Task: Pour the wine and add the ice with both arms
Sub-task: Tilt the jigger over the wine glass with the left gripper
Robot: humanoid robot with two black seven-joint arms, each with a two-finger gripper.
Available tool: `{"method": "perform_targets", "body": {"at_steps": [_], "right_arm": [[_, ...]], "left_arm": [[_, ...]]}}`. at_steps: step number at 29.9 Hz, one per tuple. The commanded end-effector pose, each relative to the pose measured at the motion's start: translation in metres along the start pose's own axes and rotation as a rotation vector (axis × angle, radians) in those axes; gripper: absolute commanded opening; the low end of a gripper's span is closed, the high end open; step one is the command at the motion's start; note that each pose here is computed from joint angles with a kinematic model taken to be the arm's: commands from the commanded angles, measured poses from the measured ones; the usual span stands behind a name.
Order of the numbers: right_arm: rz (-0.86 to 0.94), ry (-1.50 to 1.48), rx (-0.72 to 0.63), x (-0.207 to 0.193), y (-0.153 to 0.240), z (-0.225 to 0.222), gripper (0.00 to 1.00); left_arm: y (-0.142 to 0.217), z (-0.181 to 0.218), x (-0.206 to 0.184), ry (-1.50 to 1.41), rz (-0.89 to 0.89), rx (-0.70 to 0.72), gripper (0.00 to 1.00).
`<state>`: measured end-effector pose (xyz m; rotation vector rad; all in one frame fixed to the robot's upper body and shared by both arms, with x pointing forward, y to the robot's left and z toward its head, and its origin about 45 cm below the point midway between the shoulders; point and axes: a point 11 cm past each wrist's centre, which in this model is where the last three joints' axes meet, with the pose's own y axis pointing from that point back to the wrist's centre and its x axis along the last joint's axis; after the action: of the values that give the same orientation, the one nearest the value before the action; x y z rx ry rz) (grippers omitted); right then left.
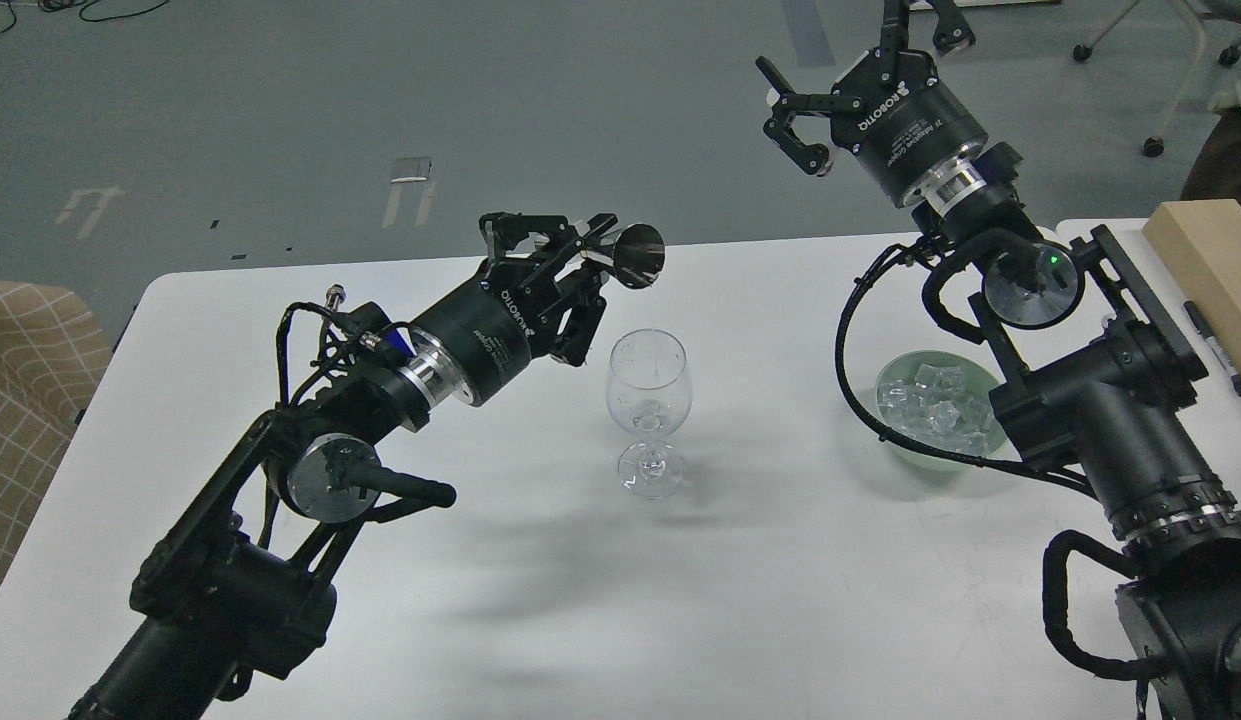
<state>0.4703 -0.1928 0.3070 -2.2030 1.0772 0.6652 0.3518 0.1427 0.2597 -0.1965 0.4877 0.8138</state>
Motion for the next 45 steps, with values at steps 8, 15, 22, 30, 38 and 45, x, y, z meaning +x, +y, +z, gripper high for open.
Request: {"method": "perform_targets", "body": {"at_steps": [8,15,22,30,38,45], "right_arm": [[-0.001,0.000,0.000,-0.0004,-0.0001,-0.0002,1.00],[0.000,0.000,0.000,0.0001,0.0003,0.0002,1.00],[0.000,0.000,0.000,0.0001,0.0003,0.0002,1.00],[0.000,0.000,0.000,0.0001,0.0003,0.0002,1.00],[0.000,0.000,0.000,0.0001,0.0003,0.0002,1.00],[0.000,0.000,0.000,0.0001,0.0003,0.0002,1.00]], "left_arm": [[0.0000,-0.0025,-0.0011,-0.046,-0.004,0.000,0.08],[0.0013,-0.0001,0.0014,-0.082,0.006,-0.014,0.08],[0.0018,0.0005,0.0024,-0.091,0.009,-0.022,0.08],[0.0027,0.0017,0.0035,-0.116,0.013,-0.032,0.07],[0.0028,0.0015,0.0026,-0.141,0.007,-0.036,0.06],[0.0023,0.0028,0.0011,-0.167,-0.002,-0.046,0.06]]}}
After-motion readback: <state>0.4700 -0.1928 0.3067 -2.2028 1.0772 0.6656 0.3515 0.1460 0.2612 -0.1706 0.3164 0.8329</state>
